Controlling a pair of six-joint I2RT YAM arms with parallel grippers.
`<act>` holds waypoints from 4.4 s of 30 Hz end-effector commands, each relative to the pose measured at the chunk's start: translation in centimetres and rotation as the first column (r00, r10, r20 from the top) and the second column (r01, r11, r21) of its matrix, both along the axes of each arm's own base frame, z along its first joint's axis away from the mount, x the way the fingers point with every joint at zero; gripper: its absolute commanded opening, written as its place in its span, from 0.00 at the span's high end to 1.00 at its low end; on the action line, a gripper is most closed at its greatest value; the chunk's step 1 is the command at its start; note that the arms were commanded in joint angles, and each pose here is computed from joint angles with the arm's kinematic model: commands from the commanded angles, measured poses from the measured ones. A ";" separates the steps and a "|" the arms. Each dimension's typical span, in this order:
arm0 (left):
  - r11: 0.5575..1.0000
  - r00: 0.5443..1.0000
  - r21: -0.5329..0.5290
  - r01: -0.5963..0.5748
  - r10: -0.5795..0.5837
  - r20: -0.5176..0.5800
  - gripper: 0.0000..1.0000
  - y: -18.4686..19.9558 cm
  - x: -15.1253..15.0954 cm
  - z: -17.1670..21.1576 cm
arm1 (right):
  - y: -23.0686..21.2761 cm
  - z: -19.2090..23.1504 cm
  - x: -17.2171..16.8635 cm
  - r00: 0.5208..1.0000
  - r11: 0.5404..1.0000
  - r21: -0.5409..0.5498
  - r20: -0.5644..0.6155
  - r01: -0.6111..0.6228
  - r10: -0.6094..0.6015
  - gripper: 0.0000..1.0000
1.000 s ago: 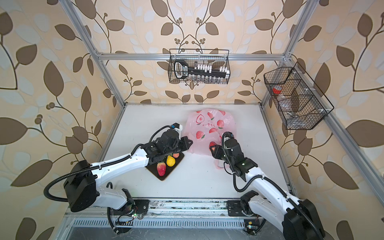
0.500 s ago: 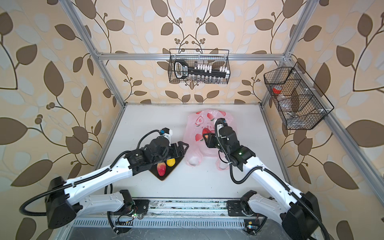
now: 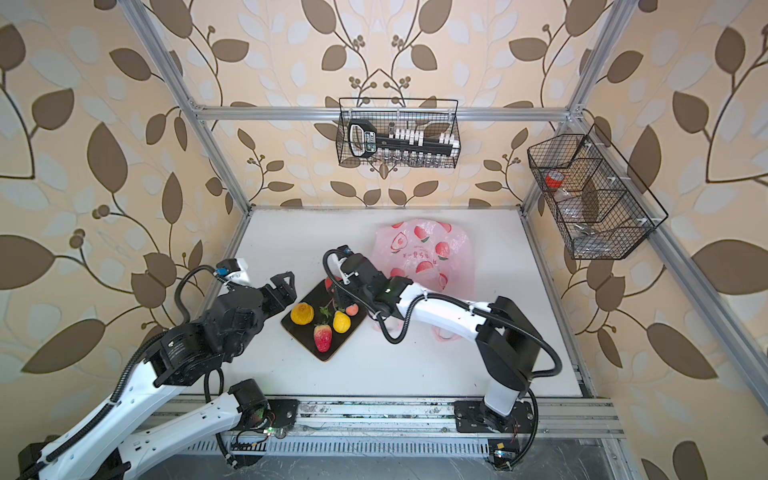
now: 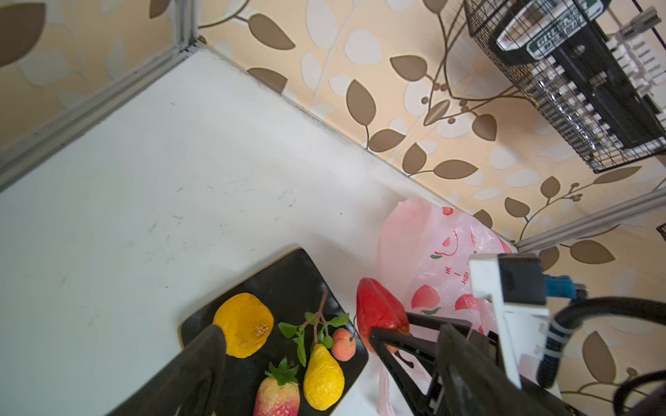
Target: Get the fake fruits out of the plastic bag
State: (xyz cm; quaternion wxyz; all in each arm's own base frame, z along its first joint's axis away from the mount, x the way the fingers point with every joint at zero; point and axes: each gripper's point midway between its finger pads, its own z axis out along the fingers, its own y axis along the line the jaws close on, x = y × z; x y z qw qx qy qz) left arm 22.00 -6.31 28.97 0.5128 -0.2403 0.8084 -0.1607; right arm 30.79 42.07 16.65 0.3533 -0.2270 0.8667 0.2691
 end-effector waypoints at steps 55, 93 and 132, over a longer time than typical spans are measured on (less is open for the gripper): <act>0.587 0.643 0.263 0.766 -0.705 -0.299 0.16 -20.5 0.8 -4.5 | -30.9 0.4 -3.3 0.759 0.759 0.004 0.017 0.651 -0.651 0.38; 0.206 0.517 0.479 0.853 -0.460 -0.722 0.97 -29.8 2.9 -19.9 | -35.3 3.1 -6.5 0.669 0.669 0.097 0.046 0.736 -0.742 0.38; 0.637 0.637 0.073 0.768 -0.771 0.019 1.00 -31.5 1.0 -0.5 | -25.2 -6.6 8.3 0.722 0.676 0.263 -0.162 0.688 -0.672 0.44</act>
